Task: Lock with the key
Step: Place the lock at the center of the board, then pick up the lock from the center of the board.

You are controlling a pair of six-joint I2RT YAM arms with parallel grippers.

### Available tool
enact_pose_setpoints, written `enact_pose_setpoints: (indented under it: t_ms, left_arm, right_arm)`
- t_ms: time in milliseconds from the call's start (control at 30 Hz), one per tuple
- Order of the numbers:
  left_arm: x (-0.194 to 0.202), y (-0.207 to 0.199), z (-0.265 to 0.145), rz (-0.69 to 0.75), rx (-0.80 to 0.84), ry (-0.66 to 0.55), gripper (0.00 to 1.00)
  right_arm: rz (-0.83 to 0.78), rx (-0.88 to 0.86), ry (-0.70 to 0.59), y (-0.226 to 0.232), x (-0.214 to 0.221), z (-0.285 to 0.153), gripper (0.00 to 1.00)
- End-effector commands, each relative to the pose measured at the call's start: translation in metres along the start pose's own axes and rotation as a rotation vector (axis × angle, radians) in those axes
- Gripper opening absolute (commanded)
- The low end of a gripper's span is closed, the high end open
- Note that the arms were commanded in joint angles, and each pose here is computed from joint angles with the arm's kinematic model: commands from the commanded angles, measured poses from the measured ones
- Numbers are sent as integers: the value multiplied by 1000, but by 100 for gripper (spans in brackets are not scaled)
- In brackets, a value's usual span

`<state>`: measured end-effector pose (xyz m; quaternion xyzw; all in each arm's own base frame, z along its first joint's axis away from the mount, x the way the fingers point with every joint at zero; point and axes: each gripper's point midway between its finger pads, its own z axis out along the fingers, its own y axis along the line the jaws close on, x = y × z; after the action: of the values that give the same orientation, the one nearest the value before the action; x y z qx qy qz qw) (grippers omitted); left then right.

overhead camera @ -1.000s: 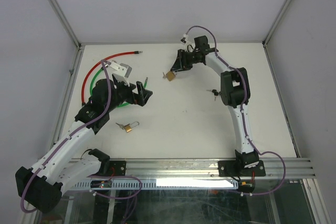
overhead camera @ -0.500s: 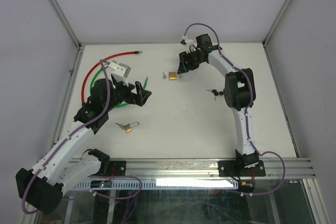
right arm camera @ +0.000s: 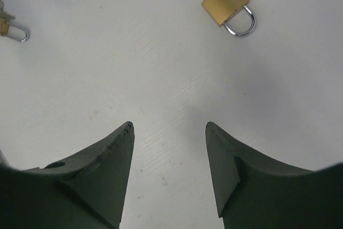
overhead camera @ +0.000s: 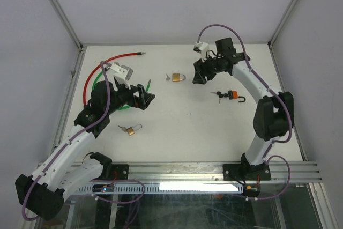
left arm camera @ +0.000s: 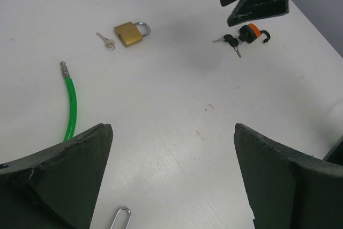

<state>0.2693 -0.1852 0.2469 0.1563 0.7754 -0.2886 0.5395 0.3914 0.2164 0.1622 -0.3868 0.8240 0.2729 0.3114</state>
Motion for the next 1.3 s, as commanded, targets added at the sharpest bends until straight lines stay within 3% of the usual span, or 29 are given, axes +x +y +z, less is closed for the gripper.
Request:
enact_pose_setpoints:
  t_ms: [0,333,633,1267]
  left_arm:
    - [-11,-5,-5,41,30,-42,99]
    - [-19,-6,-13,56,48,-80,99]
    - [-18,-5,-13,46,67,-77,99]
    - [-13,13,-6,0,41,-55,99]
  right_arm:
    - [-106,10,-57,17,4,-45,58]
    - [-90,2,-267,25,42,-105,61]
    - [-202,-14,-445,37,59,-128,61]
    - [-160,32,-344,10,90,-108,60]
